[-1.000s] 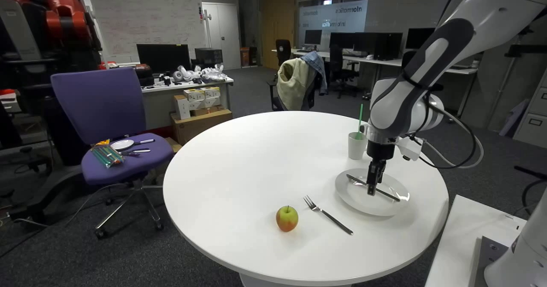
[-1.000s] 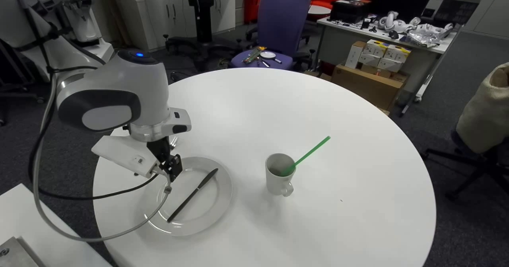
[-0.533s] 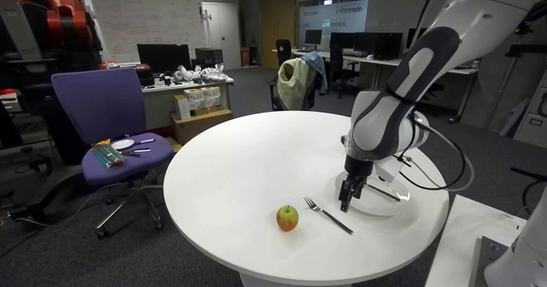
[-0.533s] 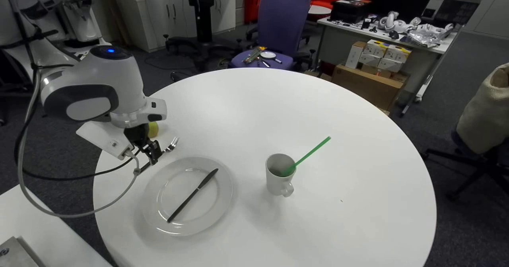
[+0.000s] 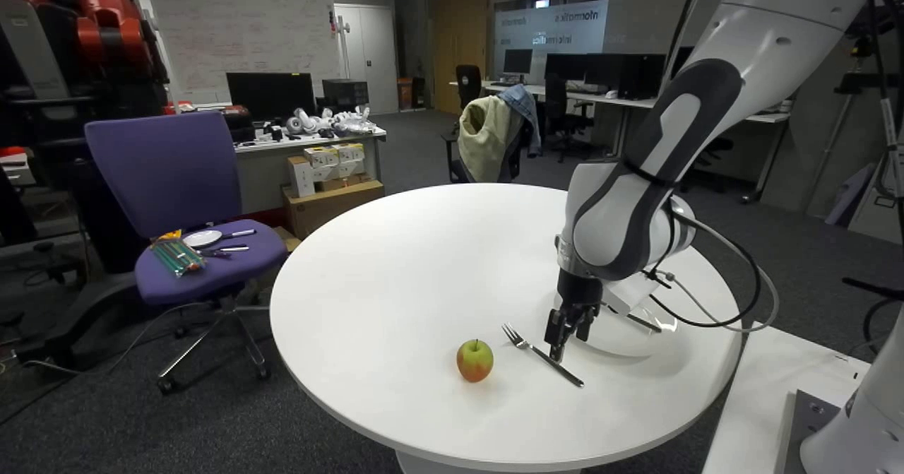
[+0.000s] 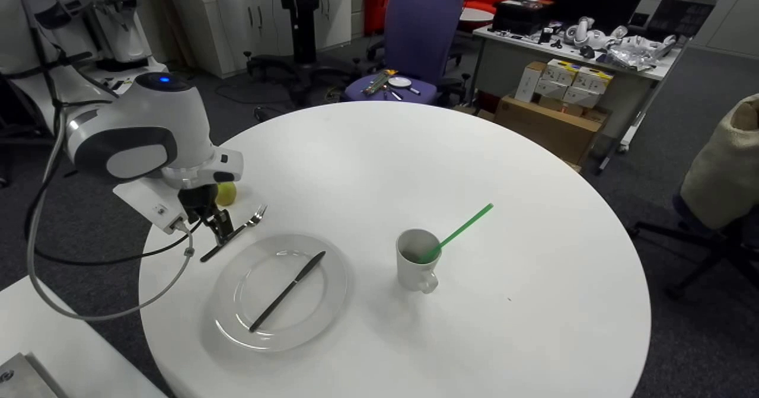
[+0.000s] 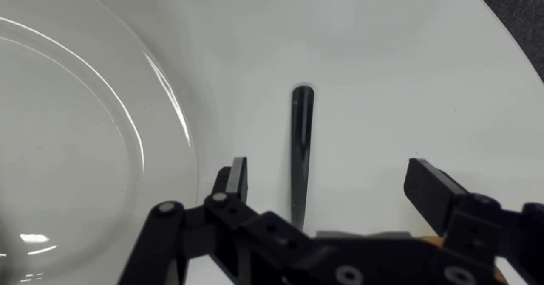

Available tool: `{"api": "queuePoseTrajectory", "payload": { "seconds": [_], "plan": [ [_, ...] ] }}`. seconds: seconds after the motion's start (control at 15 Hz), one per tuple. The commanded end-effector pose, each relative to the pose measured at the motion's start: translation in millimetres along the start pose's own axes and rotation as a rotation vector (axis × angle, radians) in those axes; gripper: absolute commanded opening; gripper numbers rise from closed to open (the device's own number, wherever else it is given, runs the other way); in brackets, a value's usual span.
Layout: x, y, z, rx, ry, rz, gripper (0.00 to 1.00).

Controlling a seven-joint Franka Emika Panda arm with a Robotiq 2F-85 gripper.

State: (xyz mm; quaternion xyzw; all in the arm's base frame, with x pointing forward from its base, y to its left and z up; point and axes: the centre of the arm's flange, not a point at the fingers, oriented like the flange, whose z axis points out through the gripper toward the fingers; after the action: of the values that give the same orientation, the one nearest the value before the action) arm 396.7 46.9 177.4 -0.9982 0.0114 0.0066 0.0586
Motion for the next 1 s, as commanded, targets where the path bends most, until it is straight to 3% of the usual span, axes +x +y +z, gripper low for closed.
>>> {"api": "queuePoseTrajectory", "payload": {
  "seconds": [0.0, 0.47, 0.93],
  "plan": [
    [24, -3, 3, -0.025, 0.019, 0.036, 1.00],
    [53, 2, 20, -0.086, -0.016, 0.044, 1.00],
    [64, -11, 31, -0.057, -0.023, 0.046, 1.00]
  ]
}}
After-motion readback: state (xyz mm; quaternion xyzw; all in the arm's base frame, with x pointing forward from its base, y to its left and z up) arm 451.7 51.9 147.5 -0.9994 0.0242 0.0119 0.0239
